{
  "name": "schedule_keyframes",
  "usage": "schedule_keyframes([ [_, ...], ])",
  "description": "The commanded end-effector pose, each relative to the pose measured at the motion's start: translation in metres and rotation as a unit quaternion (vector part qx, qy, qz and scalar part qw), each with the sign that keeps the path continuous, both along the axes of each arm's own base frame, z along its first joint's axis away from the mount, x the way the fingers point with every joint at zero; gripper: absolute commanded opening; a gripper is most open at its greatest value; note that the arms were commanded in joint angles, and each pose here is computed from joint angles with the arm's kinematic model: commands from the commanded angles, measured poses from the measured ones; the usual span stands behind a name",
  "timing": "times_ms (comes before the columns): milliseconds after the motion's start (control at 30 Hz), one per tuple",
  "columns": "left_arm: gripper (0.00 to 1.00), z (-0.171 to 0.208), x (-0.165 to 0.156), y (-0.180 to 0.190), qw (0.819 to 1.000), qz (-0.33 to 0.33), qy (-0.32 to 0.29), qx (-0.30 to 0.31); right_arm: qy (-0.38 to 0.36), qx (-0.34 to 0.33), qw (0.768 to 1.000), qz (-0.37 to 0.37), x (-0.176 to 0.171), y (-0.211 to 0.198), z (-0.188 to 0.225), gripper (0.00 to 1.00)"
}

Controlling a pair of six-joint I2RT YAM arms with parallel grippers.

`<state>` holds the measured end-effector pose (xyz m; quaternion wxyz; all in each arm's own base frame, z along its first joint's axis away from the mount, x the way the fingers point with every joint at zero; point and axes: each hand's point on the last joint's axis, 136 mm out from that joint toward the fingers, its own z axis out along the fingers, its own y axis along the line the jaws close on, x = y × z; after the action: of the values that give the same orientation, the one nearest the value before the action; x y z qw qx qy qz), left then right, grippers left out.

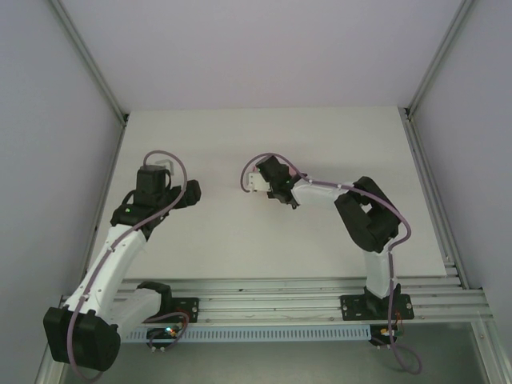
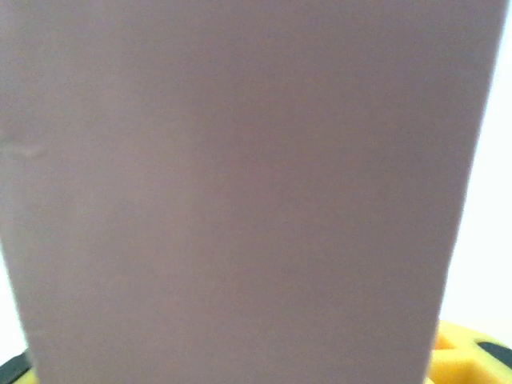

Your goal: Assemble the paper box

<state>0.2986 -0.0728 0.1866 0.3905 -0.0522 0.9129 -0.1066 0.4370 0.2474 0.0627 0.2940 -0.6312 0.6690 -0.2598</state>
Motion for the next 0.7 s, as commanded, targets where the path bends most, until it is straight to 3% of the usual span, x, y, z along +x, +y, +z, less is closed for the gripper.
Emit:
schedule_keyframes([
  [0,1.00,0.000,0.000,0.000,1.000,-0.007,-0.001,0.000,0.036,0.008,0.999,-0.007,-0.024,-0.002,-0.005,0.78],
  [100,1.00,0.005,0.001,-0.001,1.000,-0.009,-0.007,-0.002,0.051,0.017,0.999,-0.004,-0.035,0.001,-0.006,0.87],
  [300,1.00,0.009,0.001,-0.001,1.000,-0.008,-0.016,-0.003,0.104,0.035,0.994,-0.002,-0.067,0.003,0.007,0.94],
  [367,1.00,0.008,0.001,-0.001,1.000,-0.009,-0.017,-0.002,0.128,0.062,0.990,0.002,-0.082,0.007,0.019,1.00],
  [533,1.00,0.007,0.001,0.001,1.000,-0.006,-0.018,0.000,0.185,0.133,0.973,0.021,-0.120,0.012,0.058,1.00],
  [667,1.00,0.010,0.001,0.002,1.000,-0.005,-0.028,0.002,0.138,0.215,0.966,0.030,-0.127,0.011,0.100,1.00],
])
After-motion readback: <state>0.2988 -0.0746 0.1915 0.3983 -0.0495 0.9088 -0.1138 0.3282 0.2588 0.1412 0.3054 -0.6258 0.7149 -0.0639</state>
